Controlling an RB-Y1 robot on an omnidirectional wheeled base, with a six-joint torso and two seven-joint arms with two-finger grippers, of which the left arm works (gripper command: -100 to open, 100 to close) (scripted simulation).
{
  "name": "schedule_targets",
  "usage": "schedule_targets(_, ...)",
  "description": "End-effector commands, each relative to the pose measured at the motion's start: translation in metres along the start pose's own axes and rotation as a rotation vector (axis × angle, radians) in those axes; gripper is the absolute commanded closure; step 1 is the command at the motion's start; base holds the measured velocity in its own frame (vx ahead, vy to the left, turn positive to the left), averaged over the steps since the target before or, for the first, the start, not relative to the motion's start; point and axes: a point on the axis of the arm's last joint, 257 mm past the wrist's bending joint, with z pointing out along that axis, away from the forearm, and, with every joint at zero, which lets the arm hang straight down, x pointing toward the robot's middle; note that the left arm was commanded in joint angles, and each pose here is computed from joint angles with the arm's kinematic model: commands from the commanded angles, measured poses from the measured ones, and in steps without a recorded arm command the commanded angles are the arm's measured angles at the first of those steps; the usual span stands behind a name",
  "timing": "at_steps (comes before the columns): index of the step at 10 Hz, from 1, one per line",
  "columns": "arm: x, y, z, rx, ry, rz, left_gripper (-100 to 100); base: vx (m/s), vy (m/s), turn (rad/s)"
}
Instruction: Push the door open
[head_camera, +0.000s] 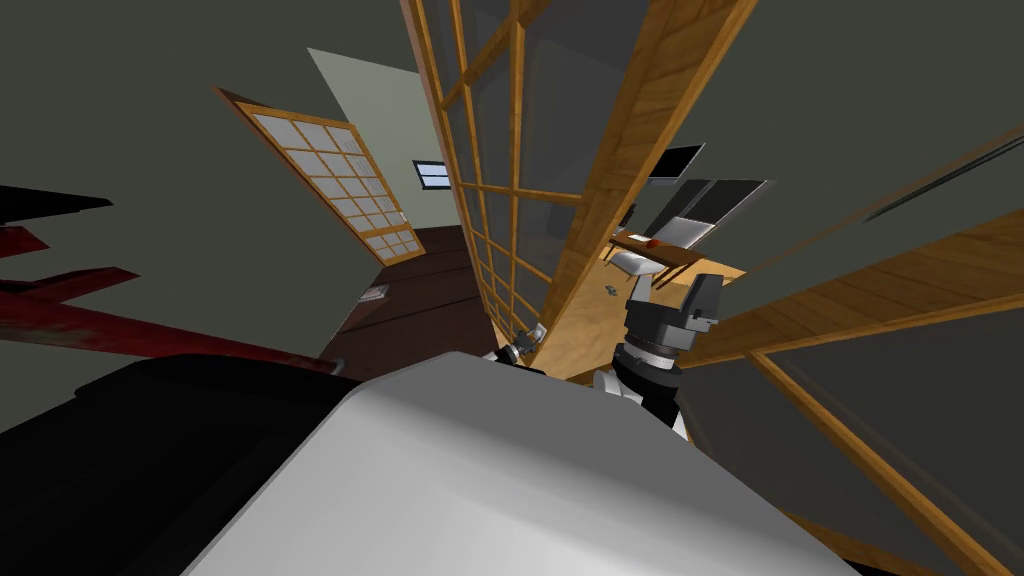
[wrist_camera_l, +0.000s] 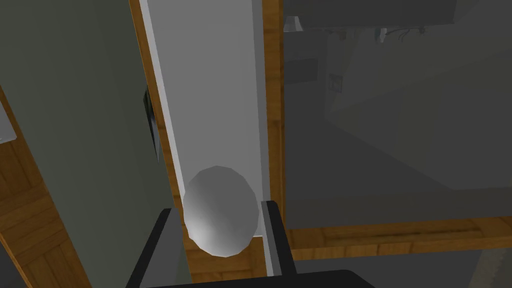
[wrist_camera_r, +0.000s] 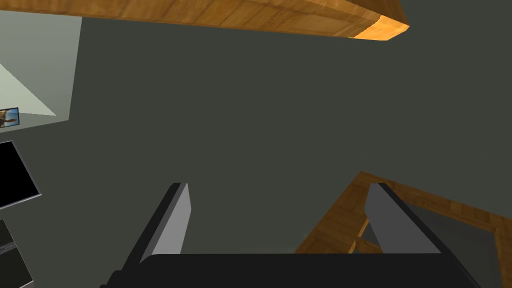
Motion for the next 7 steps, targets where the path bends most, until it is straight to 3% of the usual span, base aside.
schedule_targets(1,-0.001,0.007,-0.0002,-0.010,-0.003,0.003,100,0.000,0.000,0.000)
schedule_targets(7,0.002,0.059,-0.0172,-0.114,-0.020,-0.158,100,0.018,0.049,-0.208)
